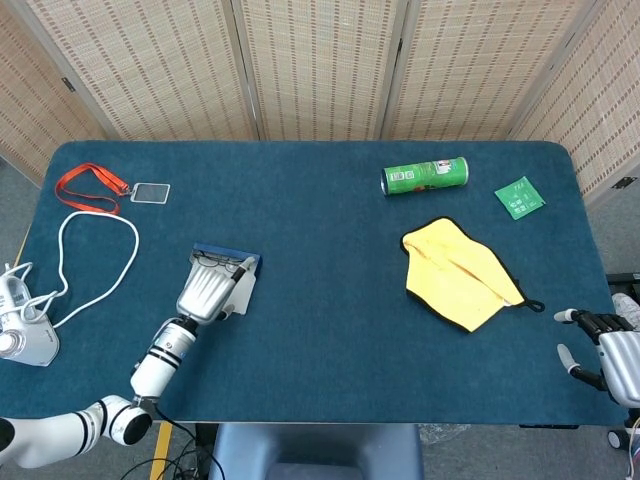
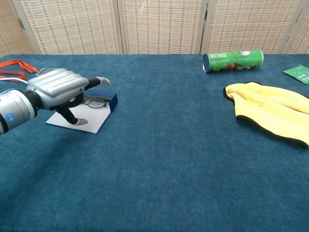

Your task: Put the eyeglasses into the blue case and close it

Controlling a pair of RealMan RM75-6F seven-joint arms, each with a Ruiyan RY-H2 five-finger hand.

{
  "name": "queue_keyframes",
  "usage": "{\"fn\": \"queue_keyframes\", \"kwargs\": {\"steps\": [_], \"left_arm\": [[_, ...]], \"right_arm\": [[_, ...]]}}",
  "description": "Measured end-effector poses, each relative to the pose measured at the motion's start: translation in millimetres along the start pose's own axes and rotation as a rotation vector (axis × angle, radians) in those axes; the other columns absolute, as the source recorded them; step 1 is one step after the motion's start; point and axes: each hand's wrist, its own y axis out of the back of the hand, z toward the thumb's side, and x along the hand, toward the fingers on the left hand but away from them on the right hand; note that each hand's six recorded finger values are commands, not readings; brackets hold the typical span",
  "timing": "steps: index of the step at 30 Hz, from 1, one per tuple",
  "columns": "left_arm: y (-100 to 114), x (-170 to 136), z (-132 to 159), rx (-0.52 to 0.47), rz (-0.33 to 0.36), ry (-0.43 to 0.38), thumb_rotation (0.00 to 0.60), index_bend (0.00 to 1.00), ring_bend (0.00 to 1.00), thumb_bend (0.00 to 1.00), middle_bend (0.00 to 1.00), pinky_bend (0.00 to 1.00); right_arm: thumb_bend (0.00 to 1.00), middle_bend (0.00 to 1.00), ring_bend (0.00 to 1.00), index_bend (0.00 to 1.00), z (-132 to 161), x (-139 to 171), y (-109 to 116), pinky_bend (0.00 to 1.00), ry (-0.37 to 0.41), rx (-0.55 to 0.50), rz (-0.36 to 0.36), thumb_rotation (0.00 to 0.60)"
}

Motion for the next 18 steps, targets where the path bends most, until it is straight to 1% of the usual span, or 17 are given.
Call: {"fn": "queue_keyframes", "kwargs": {"steps": [7, 18], "left_arm": [[-11, 3, 10, 0.01, -0.026, -0.011, 0.6, 0.09, 0.94, 0.26, 0.94, 1.0], [-19, 3, 14, 0.018, -0.043, -0.012, 0.6, 0.09, 0.94, 0.26, 0.94, 1.0]], "right_arm": [[0.39, 0.4, 0.42, 0.32, -3, 2, 1, 0.33, -0.009, 0.002, -0.001, 0.6], [0.39, 0.4, 0.42, 0.32, -2, 2, 2, 0.33, -0.008, 0.004, -0.002, 0.6]]}}
